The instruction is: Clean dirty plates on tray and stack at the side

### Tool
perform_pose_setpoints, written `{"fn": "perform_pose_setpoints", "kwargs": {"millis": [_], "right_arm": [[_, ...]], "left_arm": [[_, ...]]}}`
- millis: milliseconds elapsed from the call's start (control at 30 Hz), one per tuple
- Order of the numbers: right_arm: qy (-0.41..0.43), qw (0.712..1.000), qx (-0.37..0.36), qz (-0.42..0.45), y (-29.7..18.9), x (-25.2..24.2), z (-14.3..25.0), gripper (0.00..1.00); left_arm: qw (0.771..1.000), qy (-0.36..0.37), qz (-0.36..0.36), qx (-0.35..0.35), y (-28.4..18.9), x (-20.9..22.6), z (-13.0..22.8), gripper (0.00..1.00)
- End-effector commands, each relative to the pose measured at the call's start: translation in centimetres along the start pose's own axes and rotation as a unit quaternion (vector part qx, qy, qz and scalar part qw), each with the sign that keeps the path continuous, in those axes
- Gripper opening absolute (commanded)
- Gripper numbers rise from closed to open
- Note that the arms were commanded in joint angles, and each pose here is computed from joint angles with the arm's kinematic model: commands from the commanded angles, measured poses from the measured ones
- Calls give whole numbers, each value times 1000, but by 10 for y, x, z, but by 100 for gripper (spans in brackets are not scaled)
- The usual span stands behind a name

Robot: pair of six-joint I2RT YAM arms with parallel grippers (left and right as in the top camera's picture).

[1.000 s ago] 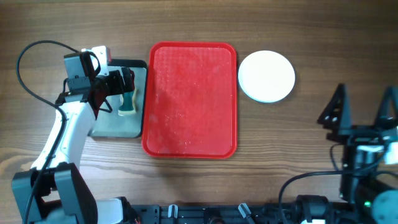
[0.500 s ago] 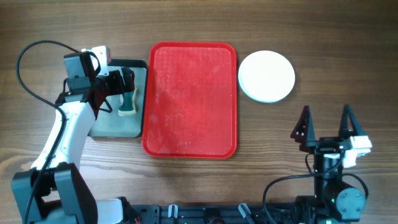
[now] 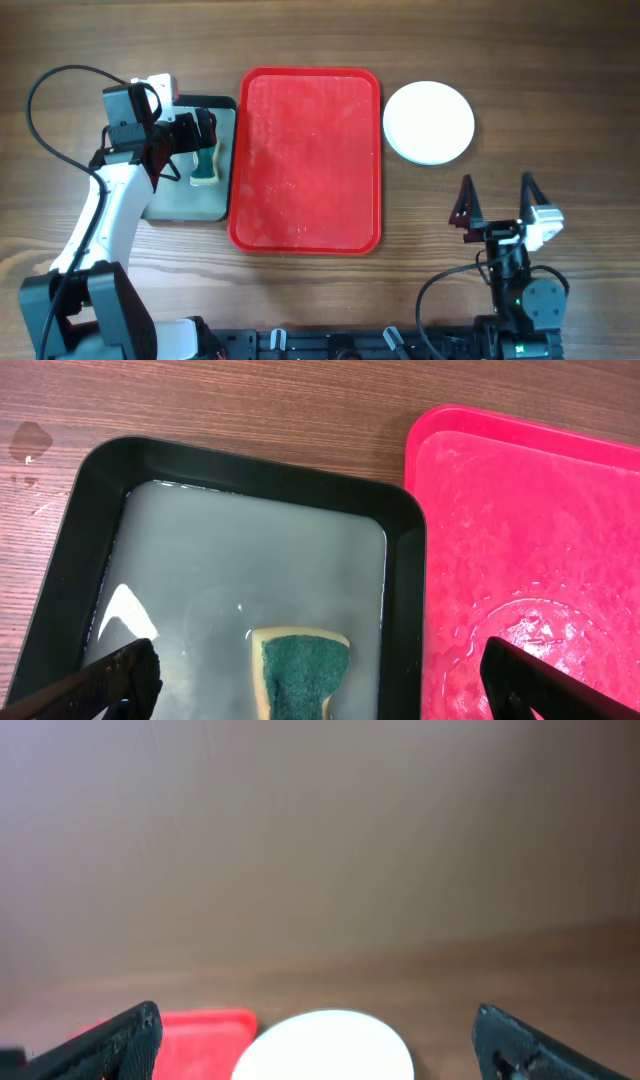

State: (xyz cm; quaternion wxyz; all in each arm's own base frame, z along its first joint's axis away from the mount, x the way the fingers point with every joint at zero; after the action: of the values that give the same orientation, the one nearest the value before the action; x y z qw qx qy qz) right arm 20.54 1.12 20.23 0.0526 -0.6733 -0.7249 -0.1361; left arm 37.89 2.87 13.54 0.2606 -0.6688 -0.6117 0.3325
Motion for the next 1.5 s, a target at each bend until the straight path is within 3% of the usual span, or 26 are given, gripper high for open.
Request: {"fn": "perform_pose_setpoints", "kwargs": {"millis": [0, 167, 1467], "right_arm": [[-28, 997, 65, -2, -2, -1, 28, 100], [-91, 993, 68, -34, -3, 8, 30, 100], [-76, 994, 69, -33, -3, 8, 30, 100]], "left_arm": [[1000, 0, 9, -10, -3, -5, -6, 100], [1000, 0, 9, -10, -3, -5, -6, 100], [1000, 0, 9, -10, -3, -5, -7, 100]]}}
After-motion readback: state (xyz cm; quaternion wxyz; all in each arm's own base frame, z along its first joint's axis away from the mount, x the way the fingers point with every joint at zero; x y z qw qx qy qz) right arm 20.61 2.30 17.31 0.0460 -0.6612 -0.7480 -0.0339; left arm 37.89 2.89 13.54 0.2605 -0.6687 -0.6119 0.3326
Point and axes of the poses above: each gripper's point midway between its finger pads, its own y axis out along the fingers, its own x axis along the line the jaws close on, z = x × y, the point moved 4 cm from there along -y, back along the fingers, and after that the axes turned 6 degrees about y, right-handed, at the moved point
